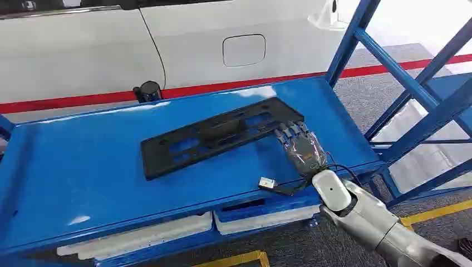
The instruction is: Take the parts from the cabinet and place them on the table.
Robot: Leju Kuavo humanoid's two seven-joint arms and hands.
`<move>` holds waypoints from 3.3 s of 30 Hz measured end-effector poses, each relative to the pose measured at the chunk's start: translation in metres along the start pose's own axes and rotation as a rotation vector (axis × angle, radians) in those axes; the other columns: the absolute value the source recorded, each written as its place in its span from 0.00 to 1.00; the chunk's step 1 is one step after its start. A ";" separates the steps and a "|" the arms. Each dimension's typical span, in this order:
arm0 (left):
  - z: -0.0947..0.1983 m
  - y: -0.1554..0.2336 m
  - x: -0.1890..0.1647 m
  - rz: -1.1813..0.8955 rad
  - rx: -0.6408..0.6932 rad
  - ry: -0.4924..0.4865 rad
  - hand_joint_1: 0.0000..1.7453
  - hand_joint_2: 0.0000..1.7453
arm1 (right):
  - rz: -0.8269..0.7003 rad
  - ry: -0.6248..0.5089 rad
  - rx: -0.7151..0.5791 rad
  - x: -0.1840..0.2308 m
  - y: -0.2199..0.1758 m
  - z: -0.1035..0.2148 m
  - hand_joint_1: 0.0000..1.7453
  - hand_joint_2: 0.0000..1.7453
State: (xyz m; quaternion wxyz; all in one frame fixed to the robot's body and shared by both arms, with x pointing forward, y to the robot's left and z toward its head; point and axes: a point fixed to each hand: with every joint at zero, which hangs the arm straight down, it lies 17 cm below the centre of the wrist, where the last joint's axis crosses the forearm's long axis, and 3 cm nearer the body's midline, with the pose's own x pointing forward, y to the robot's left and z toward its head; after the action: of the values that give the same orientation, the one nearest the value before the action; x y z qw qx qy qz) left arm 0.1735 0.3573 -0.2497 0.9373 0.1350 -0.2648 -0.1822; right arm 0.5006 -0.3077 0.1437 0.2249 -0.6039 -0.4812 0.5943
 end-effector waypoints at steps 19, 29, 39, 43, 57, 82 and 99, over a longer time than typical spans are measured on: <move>-0.003 -0.007 0.013 -0.025 -0.011 -0.004 0.00 0.00 | -0.132 0.095 -0.168 -0.003 -0.045 -0.019 0.00 0.00; -0.002 -0.026 0.019 0.027 -0.042 0.022 0.00 0.00 | -0.197 0.104 -0.214 0.013 -0.064 -0.029 0.00 0.00; 0.000 -0.036 0.024 0.038 -0.058 0.018 0.00 0.00 | -0.201 0.103 -0.213 0.016 -0.065 -0.031 0.00 0.00; 0.000 -0.043 0.030 0.045 -0.072 0.011 0.00 0.00 | -0.197 0.104 -0.167 0.016 -0.057 -0.031 0.00 0.00; 0.002 -0.054 0.027 0.084 -0.099 0.049 0.00 0.00 | -0.168 0.100 -0.090 0.007 -0.040 -0.021 0.00 0.00; 0.003 -0.056 0.026 0.090 -0.108 0.051 0.00 0.00 | -0.163 0.095 -0.084 0.008 -0.038 -0.017 0.00 0.00; 0.003 -0.057 0.028 0.096 -0.115 0.043 0.00 0.00 | -0.156 0.086 -0.037 0.008 -0.029 -0.015 0.00 1.00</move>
State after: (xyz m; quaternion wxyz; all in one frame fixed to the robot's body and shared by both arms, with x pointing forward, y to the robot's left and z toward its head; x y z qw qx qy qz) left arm 0.1787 0.2942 -0.2545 0.9566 0.0721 -0.2397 -0.1490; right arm 0.5045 -0.2832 0.1671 0.2799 -0.5936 -0.5276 0.5394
